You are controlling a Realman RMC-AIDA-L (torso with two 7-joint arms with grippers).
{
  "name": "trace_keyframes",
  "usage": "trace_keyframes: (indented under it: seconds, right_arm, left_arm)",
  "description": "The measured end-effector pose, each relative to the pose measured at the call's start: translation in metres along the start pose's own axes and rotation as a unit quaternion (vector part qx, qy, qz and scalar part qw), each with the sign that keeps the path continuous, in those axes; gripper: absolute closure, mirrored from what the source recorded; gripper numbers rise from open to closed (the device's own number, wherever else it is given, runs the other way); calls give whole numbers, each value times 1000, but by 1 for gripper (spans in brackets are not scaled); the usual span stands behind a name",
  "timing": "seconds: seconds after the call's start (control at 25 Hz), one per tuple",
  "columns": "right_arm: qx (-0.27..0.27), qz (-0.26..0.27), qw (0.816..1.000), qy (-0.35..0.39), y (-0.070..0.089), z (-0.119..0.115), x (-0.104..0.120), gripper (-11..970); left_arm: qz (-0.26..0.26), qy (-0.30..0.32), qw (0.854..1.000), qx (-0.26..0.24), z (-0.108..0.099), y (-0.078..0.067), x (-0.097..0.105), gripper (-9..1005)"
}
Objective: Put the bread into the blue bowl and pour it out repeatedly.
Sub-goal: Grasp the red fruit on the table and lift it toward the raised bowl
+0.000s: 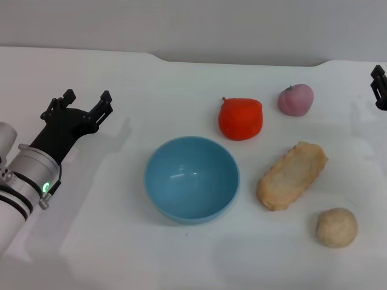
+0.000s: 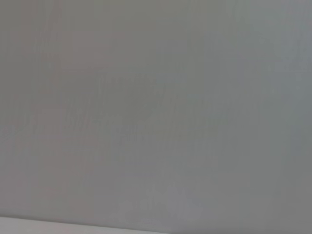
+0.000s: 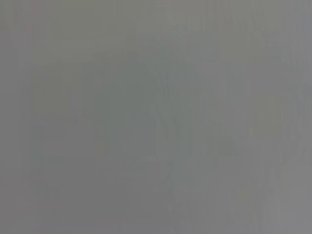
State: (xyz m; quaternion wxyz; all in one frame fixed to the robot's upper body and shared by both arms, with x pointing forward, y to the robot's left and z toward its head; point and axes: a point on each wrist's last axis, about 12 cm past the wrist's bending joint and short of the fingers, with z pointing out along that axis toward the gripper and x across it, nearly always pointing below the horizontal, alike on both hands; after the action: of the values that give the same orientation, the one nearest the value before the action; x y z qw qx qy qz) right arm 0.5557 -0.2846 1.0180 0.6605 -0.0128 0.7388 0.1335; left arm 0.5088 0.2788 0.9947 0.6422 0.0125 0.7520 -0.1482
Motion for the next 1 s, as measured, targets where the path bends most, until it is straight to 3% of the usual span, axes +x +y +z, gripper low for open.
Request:
trace_keyframes:
  seconds: [0.64,0.84,1.0]
  right_arm:
    - [36,30,999,-6,-6,-5,3,565]
    - [46,44,998,-13,-9,-3,0,565]
    - [49,47,998,-13,-11,-5,0,565]
  left_arm:
    - [1,-7,1000,12,7,-4,-5,172]
    - [-27,-9,997,68,32,-7,-27,177]
    - [-50,35,990,129,64,-4,-55,181]
